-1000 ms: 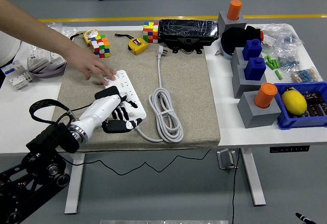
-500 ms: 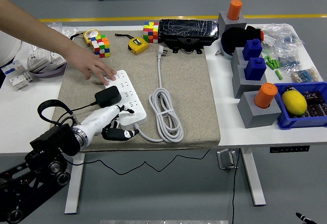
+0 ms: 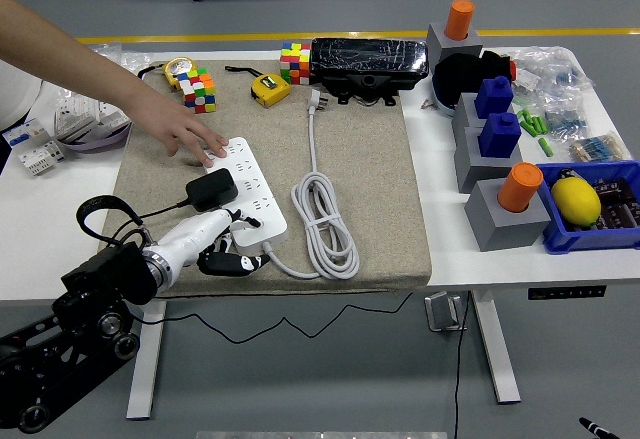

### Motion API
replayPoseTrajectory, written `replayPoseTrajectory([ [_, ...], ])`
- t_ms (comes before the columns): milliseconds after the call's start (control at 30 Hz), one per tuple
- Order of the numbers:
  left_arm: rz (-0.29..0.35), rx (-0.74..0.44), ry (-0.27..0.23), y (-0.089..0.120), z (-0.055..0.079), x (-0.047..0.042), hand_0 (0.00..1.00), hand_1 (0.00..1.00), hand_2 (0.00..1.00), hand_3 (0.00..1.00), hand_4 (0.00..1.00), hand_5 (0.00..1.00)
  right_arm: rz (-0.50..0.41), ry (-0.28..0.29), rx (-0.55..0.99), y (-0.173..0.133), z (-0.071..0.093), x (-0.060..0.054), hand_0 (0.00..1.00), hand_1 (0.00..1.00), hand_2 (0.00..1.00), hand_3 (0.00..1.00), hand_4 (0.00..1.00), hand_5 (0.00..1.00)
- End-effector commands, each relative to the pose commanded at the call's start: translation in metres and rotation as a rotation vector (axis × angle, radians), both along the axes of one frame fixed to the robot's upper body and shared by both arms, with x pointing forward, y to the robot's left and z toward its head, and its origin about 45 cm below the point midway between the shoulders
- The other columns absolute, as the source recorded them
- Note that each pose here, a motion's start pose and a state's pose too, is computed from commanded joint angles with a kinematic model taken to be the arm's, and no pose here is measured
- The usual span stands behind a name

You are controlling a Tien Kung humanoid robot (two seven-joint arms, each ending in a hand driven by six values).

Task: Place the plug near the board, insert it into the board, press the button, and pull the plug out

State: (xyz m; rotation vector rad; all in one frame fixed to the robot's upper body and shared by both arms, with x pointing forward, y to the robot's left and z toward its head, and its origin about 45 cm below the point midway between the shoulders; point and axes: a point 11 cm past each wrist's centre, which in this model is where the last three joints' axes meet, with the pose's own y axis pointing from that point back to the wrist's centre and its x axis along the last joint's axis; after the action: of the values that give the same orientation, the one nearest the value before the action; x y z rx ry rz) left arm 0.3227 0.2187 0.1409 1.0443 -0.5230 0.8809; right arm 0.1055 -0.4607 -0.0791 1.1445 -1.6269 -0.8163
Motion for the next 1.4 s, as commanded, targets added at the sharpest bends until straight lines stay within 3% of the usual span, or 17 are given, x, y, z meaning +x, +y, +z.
replayPoseTrajectory([
  [167, 0.002, 0.007, 0.014, 0.001, -0.002, -0.0003, 0.076, 0.067, 0.129, 0.816, 0.831, 0.548, 0.0, 0.001, 0.0, 0.0, 0.0, -0.001, 0.652, 0.645, 0.634, 0.561, 0.981, 0.548],
  [333, -0.009, -0.083, -0.068, -0.003, 0.009, 0.0015, 0.076, 0.067, 0.129, 0.816, 0.831, 0.548, 0.0, 0.002, 0.0, 0.0, 0.0, -0.002, 0.652, 0.645, 0.634, 0.561, 0.981, 0.548],
  [367, -0.01, -0.103, -0.092, -0.004, 0.012, 0.0023, 0.078, 0.068, 0.128, 0.753, 0.832, 0.552, 0.0, 0.003, -0.001, 0.0, -0.001, -0.002, 0.65, 0.645, 0.634, 0.56, 0.981, 0.549],
  [433, -0.009, -0.138, -0.127, -0.004, 0.016, 0.0035, 0.078, 0.068, 0.128, 0.753, 0.832, 0.552, 0.0, 0.006, 0.0, 0.0, -0.001, -0.004, 0.65, 0.645, 0.634, 0.56, 0.981, 0.549],
  [500, -0.007, -0.153, -0.141, -0.004, 0.018, 0.004, 0.078, 0.068, 0.128, 0.753, 0.832, 0.552, 0.0, 0.007, 0.0, 0.0, -0.001, -0.004, 0.65, 0.645, 0.634, 0.56, 0.981, 0.549],
  [933, -0.002, -0.148, -0.127, -0.004, 0.016, 0.0046, 0.081, 0.069, 0.129, 0.742, 0.832, 0.552, -0.006, 0.004, 0.004, 0.002, -0.002, -0.004, 0.65, 0.645, 0.634, 0.56, 0.981, 0.547],
  [1400, 0.013, -0.076, -0.067, 0.002, 0.0, 0.0067, 0.084, 0.068, 0.13, 0.757, 0.831, 0.55, -0.004, 0.004, 0.005, 0.002, -0.002, -0.004, 0.65, 0.645, 0.633, 0.56, 0.981, 0.548],
])
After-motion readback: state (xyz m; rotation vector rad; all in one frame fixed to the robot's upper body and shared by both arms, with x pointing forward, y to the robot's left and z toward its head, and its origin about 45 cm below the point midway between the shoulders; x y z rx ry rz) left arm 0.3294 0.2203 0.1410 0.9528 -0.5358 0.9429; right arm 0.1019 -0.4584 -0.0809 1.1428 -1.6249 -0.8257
